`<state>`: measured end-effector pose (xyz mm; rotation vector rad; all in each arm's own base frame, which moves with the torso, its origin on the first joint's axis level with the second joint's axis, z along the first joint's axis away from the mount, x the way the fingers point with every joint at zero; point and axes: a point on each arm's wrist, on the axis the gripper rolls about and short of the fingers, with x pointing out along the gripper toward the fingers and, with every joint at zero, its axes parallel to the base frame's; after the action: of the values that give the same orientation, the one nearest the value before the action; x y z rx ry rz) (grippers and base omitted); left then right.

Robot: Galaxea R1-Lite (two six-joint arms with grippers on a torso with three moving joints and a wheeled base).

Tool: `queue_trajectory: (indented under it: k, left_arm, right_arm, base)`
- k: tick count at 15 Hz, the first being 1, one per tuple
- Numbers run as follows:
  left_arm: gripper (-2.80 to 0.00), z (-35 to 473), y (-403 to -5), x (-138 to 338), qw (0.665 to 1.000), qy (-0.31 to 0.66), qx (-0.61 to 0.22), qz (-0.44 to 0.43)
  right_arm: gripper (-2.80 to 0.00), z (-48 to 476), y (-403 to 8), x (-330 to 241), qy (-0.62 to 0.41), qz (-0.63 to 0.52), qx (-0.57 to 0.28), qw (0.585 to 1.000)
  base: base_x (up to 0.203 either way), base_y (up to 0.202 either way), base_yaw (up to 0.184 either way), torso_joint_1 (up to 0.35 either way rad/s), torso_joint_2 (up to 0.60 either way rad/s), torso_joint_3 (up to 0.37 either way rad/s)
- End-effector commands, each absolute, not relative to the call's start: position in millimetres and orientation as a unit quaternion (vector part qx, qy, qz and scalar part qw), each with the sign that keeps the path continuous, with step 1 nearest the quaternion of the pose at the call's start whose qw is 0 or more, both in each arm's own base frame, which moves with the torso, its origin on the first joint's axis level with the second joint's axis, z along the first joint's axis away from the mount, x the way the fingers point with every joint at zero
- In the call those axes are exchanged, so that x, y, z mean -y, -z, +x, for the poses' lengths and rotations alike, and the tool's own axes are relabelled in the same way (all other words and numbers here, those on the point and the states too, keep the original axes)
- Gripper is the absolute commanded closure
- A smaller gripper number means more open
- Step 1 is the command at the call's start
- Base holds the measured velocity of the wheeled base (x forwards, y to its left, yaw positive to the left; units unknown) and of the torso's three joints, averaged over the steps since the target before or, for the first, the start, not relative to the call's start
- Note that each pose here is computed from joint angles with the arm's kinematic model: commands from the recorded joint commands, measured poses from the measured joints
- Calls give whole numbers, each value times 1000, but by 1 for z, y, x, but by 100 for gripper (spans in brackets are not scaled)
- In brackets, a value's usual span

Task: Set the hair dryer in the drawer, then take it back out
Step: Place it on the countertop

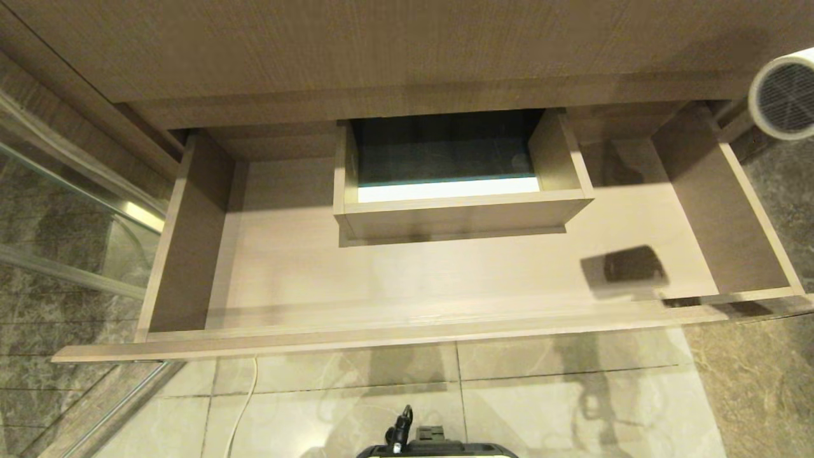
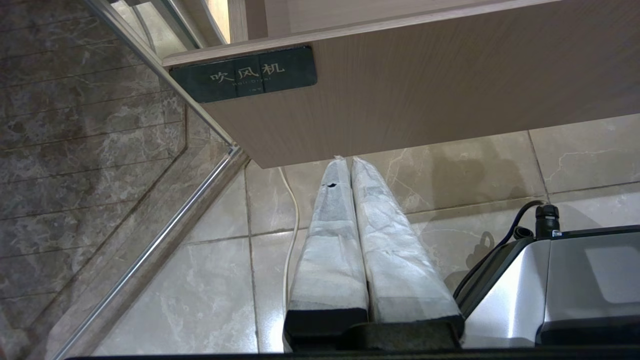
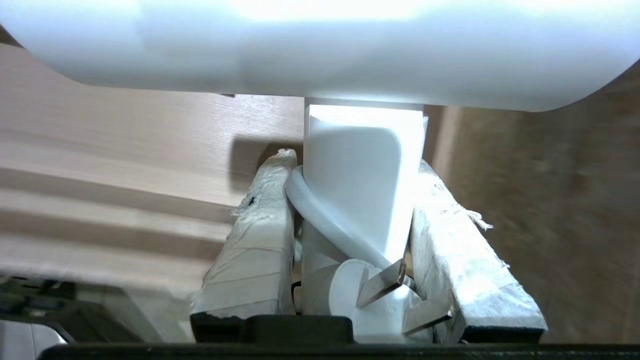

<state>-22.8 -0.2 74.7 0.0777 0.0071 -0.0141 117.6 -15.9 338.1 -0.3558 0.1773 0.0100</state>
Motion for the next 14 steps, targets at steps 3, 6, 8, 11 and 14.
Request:
queue_trajectory:
  k: [3, 6, 8, 11, 14]
  left_arm:
    - [0, -23, -74, 0, 999, 7, -4, 39]
    - [0, -23, -74, 0, 999, 8, -4, 39]
    - [0, -23, -74, 0, 999, 7, -4, 39]
    - [0, -23, -74, 0, 999, 8, -4, 39]
    - [0, -23, -74, 0, 999, 8, -4, 39]
  right_arm:
    - [0, 22, -349, 1, 31, -209, 20, 977]
    - [0, 0, -348, 0, 85, -210, 39, 973]
    - [0, -9, -346, -1, 104, -209, 44, 971]
    - [0, -28, -336, -4, 110, -210, 50, 970]
    - [0, -34, -334, -5, 115, -221, 61, 967]
  base:
    - [0, 0, 0, 26, -35, -9]
    - [0, 0, 0, 210, -93, -98]
    - [0, 0, 0, 264, -442, -218]
    - [0, 0, 0, 182, -582, -169]
    - [0, 0, 0, 230, -436, -196]
